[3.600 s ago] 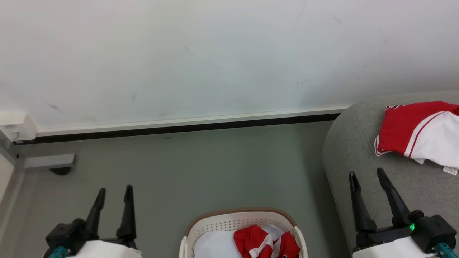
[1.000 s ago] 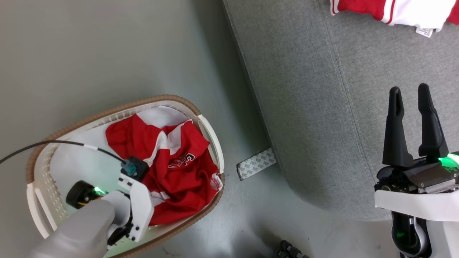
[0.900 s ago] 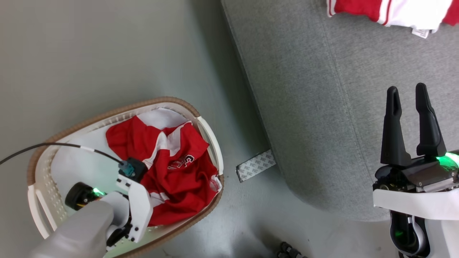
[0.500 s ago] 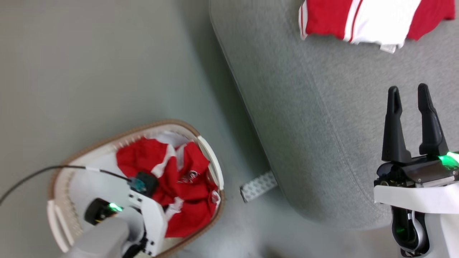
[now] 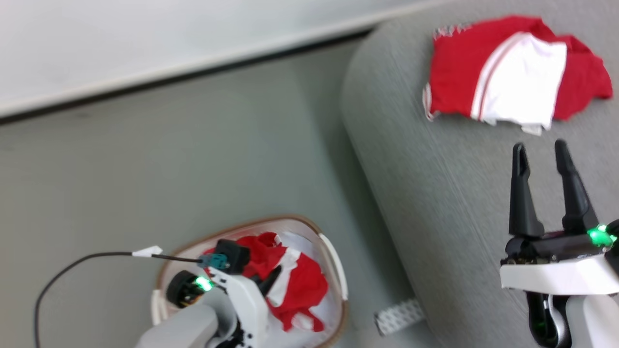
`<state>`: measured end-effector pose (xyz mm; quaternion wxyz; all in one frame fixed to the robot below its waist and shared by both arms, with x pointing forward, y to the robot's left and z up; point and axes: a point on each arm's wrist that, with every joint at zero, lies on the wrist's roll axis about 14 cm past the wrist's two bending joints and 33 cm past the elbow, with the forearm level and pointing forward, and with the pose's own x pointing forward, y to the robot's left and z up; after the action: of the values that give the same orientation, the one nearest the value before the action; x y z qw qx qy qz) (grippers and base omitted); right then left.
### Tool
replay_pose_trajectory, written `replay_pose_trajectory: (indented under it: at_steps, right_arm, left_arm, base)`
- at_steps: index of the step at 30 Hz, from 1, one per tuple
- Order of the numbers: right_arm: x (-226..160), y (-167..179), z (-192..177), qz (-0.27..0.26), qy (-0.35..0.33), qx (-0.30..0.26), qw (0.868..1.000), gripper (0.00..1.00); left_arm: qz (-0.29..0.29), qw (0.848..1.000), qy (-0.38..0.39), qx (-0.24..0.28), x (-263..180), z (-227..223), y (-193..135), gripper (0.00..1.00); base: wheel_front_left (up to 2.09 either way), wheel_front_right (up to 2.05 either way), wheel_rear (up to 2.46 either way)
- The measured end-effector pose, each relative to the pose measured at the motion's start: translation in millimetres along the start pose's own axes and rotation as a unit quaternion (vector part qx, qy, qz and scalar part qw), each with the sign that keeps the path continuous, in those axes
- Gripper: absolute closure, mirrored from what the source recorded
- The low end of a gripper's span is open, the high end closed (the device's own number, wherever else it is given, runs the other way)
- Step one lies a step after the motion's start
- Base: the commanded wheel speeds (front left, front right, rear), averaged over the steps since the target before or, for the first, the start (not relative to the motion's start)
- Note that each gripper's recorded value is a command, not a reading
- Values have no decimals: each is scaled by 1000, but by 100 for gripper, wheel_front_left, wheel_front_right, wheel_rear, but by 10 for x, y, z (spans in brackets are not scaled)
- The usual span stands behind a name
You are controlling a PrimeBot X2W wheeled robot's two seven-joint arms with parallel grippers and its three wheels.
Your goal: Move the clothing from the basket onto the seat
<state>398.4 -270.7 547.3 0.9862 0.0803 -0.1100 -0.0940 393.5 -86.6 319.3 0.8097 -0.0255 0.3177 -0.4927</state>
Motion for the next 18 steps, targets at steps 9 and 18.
replay_pose_trajectory:
  at_steps: [9, 18]
  right_arm:
    - [-103, 369, 102, 50, -13, 33, 998, 0]
    - [-249, 783, 143, 106, -12, 68, 992, 0]
  left_arm:
    - [30, 993, -112, 20, -470, 697, -205, 100]
    - [66, 966, -241, 71, -1055, 1536, -364, 100]
  base:
    - [0, 0, 0]
    - [0, 0, 0]
